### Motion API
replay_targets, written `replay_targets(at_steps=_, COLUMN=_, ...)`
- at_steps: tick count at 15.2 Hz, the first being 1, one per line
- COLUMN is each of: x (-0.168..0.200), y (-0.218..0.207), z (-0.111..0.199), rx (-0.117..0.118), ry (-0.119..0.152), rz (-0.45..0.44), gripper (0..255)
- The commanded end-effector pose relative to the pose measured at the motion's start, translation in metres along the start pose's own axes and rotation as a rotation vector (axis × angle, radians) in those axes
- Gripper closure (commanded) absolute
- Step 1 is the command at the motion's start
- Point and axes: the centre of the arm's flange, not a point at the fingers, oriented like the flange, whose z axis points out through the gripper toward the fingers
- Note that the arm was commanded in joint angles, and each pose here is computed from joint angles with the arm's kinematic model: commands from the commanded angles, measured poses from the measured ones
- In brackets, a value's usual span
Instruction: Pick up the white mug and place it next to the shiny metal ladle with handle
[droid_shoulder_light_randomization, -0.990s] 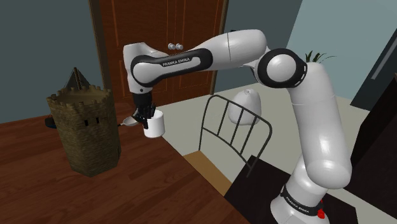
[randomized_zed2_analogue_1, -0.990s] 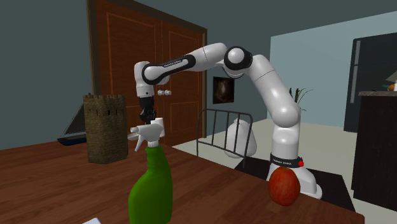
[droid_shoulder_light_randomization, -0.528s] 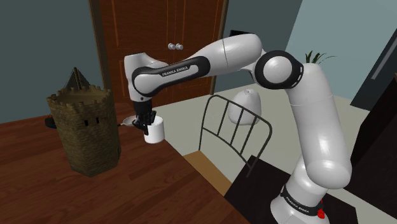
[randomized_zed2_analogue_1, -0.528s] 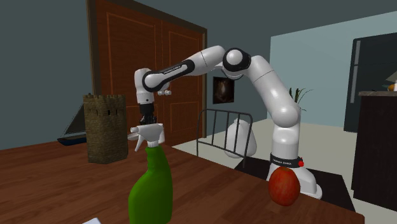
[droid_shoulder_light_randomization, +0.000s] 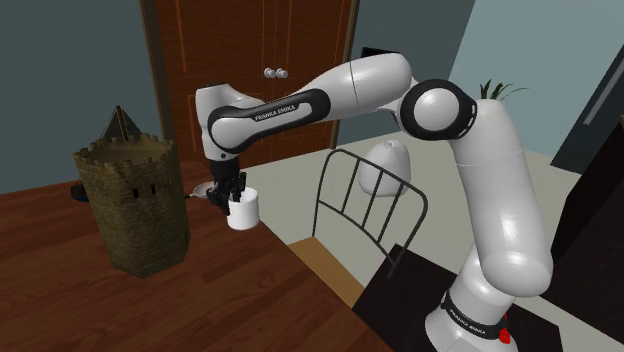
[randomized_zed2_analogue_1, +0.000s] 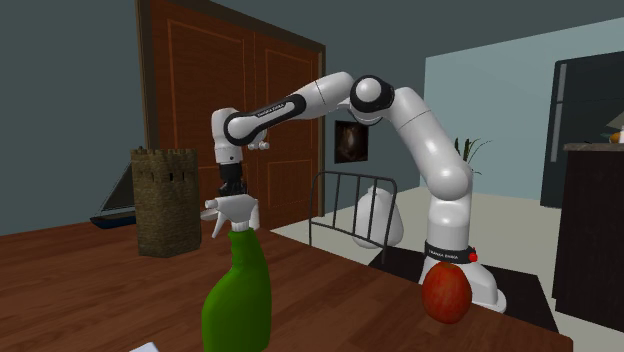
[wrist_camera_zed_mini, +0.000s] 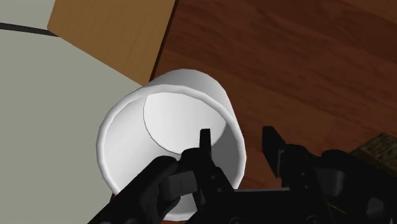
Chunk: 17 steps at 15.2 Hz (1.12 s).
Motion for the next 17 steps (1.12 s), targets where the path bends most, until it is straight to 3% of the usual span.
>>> replay_targets(at_steps=1, x=0.000, y=0.000, z=0.000, rx=0.000, ry=0.000, rz=0.000, gripper=0)
replay_targets(at_steps=5, x=0.000, y=0.000, z=0.000, rx=0.000, ry=0.000, rz=0.000, gripper=0)
replay_targets(at_steps=9, x=0.000, y=0.000, z=-0.050, rx=0.000, ry=0.000, rz=0.000, gripper=0)
replay_targets(at_steps=17, x=0.000, y=0.000, z=-0.050, rx=0.000, ry=0.000, rz=0.000, gripper=0)
